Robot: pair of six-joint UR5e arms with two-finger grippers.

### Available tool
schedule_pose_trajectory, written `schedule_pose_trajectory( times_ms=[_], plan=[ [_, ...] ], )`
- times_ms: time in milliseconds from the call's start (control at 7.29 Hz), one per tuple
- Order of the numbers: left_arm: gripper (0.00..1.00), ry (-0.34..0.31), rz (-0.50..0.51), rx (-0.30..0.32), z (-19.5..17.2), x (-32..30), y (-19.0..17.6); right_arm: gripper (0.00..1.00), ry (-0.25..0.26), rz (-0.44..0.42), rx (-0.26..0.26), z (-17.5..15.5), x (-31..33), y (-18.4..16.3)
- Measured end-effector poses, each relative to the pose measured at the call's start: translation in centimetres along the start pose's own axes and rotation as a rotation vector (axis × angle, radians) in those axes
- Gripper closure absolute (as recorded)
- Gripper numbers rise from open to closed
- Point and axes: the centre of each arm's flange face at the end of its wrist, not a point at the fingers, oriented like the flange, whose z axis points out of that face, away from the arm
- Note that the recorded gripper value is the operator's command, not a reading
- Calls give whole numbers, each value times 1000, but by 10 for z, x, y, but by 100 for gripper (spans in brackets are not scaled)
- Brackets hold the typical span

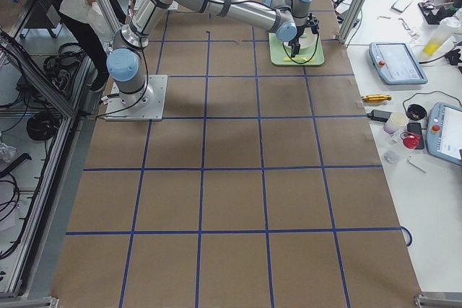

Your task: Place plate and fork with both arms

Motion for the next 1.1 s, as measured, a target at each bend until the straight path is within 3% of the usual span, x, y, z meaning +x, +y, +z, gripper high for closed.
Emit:
schedule_pose_trajectory(
  times_ms=[412, 549, 1098],
  plan=[
    [0, -1, 0, 3, -2, 0, 0, 0, 9, 28, -14, -171, 26, 95],
    [0, -1, 0, 5, -2, 0, 0, 0, 10, 41, -8, -205, 33, 124],
    [0, 0, 1, 6, -3, 0, 2, 0, 29, 137, 20, -243, 41, 186]
  ],
)
